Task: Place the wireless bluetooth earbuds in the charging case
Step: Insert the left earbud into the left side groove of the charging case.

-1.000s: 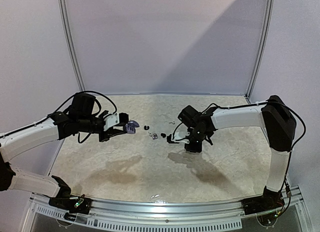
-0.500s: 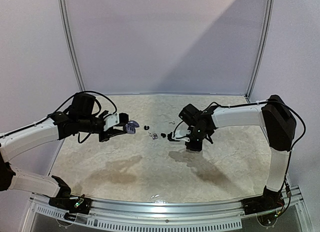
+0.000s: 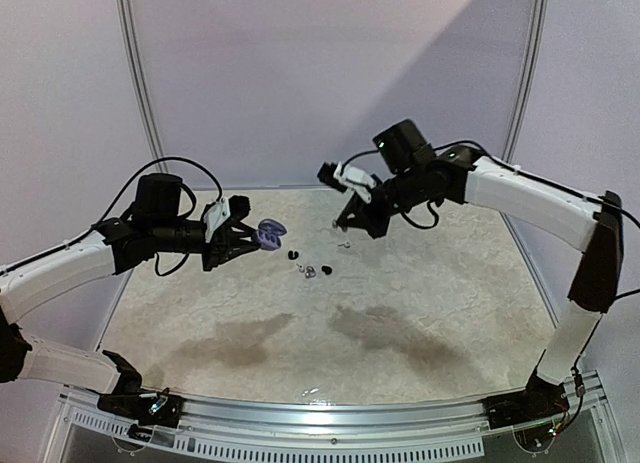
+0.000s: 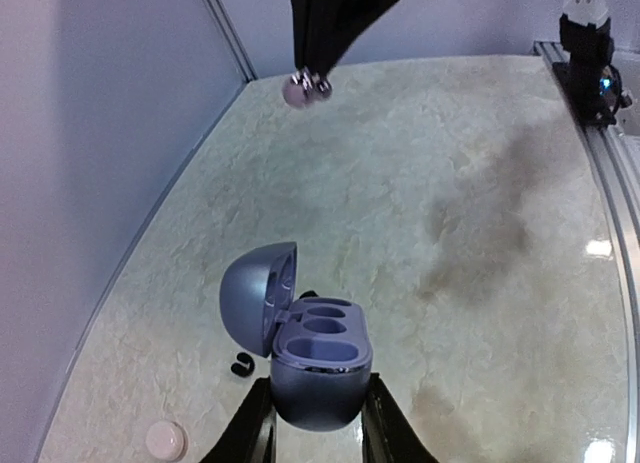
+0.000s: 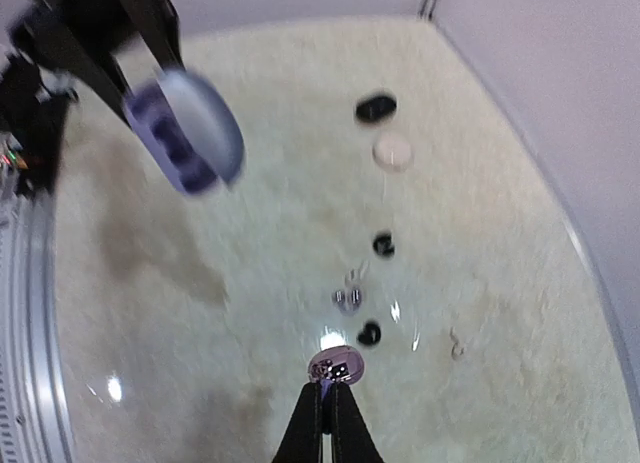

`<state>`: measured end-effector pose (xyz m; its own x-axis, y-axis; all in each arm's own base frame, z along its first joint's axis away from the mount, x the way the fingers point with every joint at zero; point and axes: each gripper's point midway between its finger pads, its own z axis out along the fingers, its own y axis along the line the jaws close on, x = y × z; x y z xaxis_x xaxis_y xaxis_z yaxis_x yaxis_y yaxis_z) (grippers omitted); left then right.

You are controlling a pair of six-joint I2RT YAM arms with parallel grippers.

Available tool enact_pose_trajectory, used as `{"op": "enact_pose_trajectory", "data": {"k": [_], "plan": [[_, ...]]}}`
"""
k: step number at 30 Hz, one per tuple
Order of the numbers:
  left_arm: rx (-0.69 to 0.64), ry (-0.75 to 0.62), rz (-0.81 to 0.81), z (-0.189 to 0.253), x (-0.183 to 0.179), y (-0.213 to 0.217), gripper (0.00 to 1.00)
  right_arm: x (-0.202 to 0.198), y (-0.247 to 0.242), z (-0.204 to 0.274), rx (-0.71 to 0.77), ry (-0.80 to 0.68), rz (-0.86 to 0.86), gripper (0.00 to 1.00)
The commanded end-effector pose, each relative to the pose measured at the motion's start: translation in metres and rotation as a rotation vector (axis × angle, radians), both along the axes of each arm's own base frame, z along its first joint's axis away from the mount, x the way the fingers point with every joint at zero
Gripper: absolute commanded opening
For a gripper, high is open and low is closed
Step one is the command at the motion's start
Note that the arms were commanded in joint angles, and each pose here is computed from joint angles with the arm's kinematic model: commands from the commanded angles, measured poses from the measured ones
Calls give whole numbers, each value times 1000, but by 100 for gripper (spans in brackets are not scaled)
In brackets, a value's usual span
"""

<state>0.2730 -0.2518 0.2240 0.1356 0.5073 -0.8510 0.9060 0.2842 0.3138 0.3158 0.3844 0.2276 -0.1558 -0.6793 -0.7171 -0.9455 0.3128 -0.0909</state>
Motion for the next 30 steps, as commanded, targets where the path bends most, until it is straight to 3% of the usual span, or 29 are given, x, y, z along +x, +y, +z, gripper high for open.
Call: {"op": "enact_pose_trajectory", "data": {"k": [1,5,9,30], "plan": [[-221,23,-99,53,-10,-19,0,-45,33,111,356,-38,165,0],[-353,16,-166,89,-17,-28,0,-77,53,153,482,-87,311,0],[-406,25,-218,106,-24,-31,0,-94,70,166,488,-108,390,0],[-330,-80,-302,101,-37,-32,0,-91,98,130,356,-140,446,0]]}}
